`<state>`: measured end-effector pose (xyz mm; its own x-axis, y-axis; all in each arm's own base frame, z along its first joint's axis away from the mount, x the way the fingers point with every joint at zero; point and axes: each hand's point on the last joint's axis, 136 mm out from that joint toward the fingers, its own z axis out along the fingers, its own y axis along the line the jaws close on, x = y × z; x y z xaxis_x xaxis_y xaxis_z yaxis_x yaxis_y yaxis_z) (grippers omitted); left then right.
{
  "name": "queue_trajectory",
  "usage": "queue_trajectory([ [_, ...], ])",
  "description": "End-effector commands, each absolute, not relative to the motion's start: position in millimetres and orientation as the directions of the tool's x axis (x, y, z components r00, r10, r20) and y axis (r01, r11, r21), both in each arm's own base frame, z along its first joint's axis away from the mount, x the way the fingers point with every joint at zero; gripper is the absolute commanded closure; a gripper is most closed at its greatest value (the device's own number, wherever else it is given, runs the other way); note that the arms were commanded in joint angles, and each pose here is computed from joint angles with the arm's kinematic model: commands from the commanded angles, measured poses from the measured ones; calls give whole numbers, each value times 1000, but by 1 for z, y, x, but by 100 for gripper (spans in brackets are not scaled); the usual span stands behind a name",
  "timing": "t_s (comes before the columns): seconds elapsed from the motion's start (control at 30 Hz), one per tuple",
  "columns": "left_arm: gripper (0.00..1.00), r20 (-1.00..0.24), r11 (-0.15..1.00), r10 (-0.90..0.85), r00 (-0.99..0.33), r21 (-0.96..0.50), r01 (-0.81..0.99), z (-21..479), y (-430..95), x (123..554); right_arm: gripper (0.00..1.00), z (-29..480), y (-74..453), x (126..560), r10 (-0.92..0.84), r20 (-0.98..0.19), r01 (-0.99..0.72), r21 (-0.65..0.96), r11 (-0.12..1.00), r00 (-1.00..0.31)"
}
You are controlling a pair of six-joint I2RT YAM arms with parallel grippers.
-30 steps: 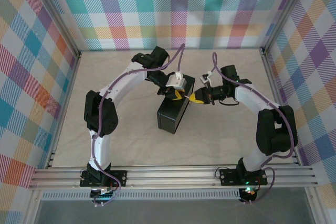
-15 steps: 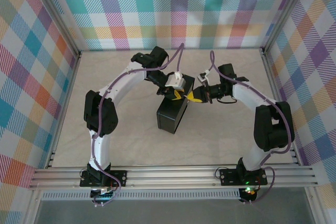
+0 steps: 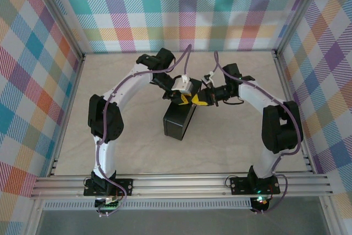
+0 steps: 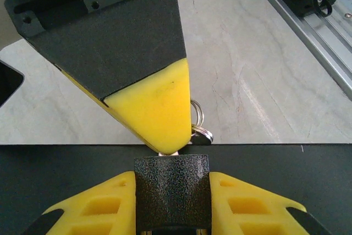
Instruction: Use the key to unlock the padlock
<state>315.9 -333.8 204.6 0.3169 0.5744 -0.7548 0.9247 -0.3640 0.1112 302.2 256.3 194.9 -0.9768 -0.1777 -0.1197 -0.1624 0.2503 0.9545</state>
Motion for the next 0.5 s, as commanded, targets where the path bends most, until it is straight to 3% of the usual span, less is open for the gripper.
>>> queue_trajectory([
  [0.0, 75, -840, -442, 453, 298, 78, 893, 228, -349, 281, 93, 219, 268, 318, -181, -239, -270, 947, 172, -954],
  [0.17, 76, -819, -401, 498, 284, 73, 913, 219, -346, 290, 77, 228, 264, 318, -159, -259, -285, 942, 177, -953],
  [0.47, 77, -813, -343, 526, 250, 67, 937, 213, -334, 303, 67, 207, 225, 305, -82, -207, -221, 946, 237, -975],
])
